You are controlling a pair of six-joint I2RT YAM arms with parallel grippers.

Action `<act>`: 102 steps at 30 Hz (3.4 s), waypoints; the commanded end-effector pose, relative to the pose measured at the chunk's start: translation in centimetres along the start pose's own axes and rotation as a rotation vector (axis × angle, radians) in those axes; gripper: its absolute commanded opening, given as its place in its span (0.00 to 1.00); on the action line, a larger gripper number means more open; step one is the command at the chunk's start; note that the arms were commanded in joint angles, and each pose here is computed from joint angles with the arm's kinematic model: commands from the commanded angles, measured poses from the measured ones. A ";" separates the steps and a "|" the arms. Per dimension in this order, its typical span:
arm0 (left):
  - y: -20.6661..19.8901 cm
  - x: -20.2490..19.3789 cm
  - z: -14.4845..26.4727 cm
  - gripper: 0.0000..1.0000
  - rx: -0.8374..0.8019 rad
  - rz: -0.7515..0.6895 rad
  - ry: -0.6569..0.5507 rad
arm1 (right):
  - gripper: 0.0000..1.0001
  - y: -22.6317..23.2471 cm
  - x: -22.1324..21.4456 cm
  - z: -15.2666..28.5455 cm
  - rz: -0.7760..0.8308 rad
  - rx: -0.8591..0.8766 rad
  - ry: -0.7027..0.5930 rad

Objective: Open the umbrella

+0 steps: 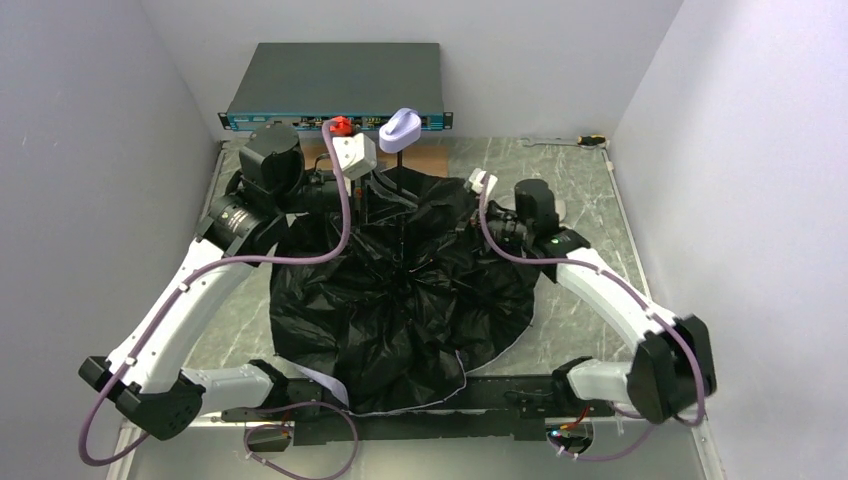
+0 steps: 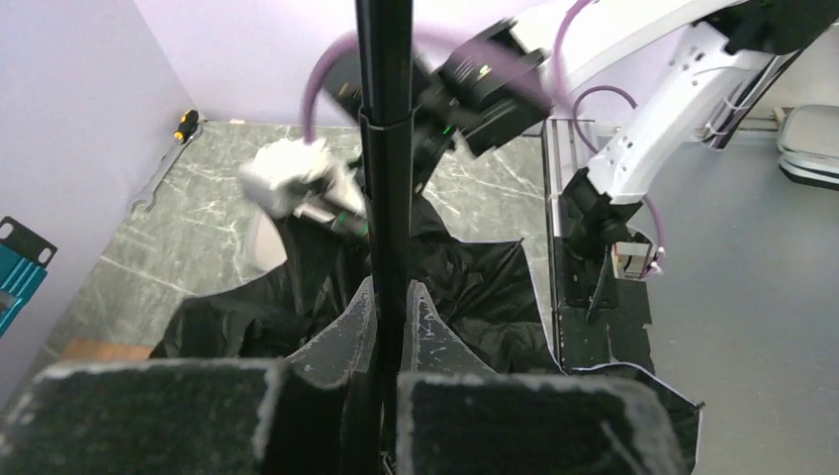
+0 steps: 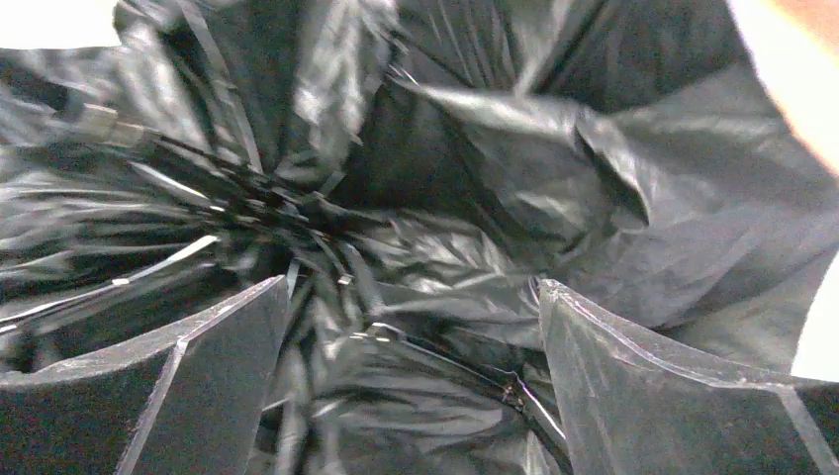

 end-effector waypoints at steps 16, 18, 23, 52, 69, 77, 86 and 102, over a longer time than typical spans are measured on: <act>0.6 3.3 -0.8 0.00 -0.034 -0.125 -0.119 | 0.91 8.1 15.8 0.0 0.312 0.166 -0.450; 0.5 3.6 -0.8 0.00 -0.026 -0.122 -0.125 | 0.78 7.9 15.9 -0.8 0.309 0.169 -0.448; 0.6 4.1 0.1 0.00 0.008 -0.086 -0.153 | 0.00 7.9 15.4 -1.2 0.272 0.160 -0.443; 5.9 -10.1 -2.1 0.47 0.174 -0.128 0.063 | 0.00 7.4 20.4 2.8 0.068 -0.032 -0.641; 6.8 -22.3 1.6 0.19 0.309 0.030 0.456 | 0.00 8.7 25.9 6.6 0.086 -0.016 -0.795; 7.4 -25.1 3.1 0.20 0.356 0.031 0.582 | 0.00 8.9 26.7 7.5 0.116 -0.022 -0.835; 8.5 -27.6 4.3 0.20 0.386 0.053 0.730 | 0.00 9.3 28.1 9.6 0.154 -0.057 -0.894; 5.1 -27.0 6.6 0.00 0.318 0.034 0.724 | 0.00 9.6 23.0 8.5 0.156 -0.029 -0.750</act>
Point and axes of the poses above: each gripper's point midway between its finger pads, its own z axis back along the fingers, its own y axis along the line the jaws close on, x = y × z, the point moved 10 cm from there along z, back along the fingers, and after that the axes turned 7 degrees about z, right-handed, at the moved point
